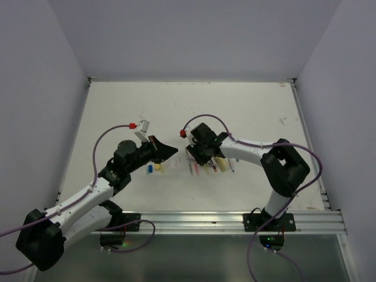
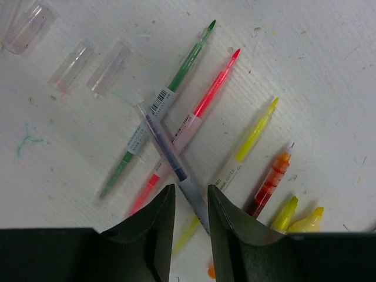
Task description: Open the pen caps
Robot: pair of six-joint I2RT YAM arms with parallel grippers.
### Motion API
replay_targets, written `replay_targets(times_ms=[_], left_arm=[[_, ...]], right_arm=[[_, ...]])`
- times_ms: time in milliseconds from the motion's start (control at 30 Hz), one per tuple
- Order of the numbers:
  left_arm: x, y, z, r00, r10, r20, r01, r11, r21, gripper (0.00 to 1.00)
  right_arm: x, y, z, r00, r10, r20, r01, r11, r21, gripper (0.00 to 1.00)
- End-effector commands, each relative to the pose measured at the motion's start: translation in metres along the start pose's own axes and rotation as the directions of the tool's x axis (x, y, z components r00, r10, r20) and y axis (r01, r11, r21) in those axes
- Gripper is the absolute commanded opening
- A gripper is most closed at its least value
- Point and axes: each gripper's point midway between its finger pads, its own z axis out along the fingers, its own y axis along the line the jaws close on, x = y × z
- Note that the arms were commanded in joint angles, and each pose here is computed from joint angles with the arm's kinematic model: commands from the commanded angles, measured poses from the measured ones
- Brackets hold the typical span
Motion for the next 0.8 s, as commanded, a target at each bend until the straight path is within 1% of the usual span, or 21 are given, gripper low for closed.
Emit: replay_targets(times_ms=[0, 133, 167, 367, 700, 733, 767], left_arm=[[-0.006, -0.007, -0.003, 0.999, 0.041, 0.021, -0.042, 0.998, 0.053, 0.00], [-0.006, -0.003, -0.003, 0.999, 0.031, 0.017, -0.032, 0.998, 0.055, 0.00], [-0.005, -0.001, -0.003, 0.999, 0.029, 0.015, -0.029, 0.998, 0.053, 0.00], [-0.006, 0.000, -0.005, 1.000, 0.020, 0.018, -0.021, 0.998, 0.057, 0.00], [-0.005, 0.002, -0.006, 1.000, 0.004, 0.017, -0.005, 0.999, 0.054, 0.00], [-0.005, 0.003, -0.006, 1.000, 0.001, 0.016, -0.002, 0.998, 0.055, 0.00], [-0.005, 0.002, -0.006, 1.000, 0.000, 0.015, -0.001, 0.998, 0.057, 0.00]], right_arm=[[-0.011, -0.002, 0.000, 0.999, -0.014, 0.031, 0.013, 1.000, 0.004, 0.32], [-0.008, 0.004, 0.001, 0.999, -0.022, 0.030, 0.022, 1.000, -0.006, 0.30], [-0.007, 0.005, 0.002, 0.999, -0.024, 0.028, 0.024, 1.000, -0.006, 0.28], [0.005, 0.008, 0.011, 1.000, -0.023, -0.008, 0.023, 1.000, -0.007, 0.22], [0.012, 0.004, 0.014, 1.000, -0.020, -0.021, 0.020, 1.000, 0.022, 0.21], [0.011, 0.005, 0.013, 1.000, -0.020, -0.015, 0.020, 1.000, 0.022, 0.17], [0.008, 0.005, 0.011, 1.000, -0.018, -0.002, 0.018, 1.000, 0.022, 0.14]])
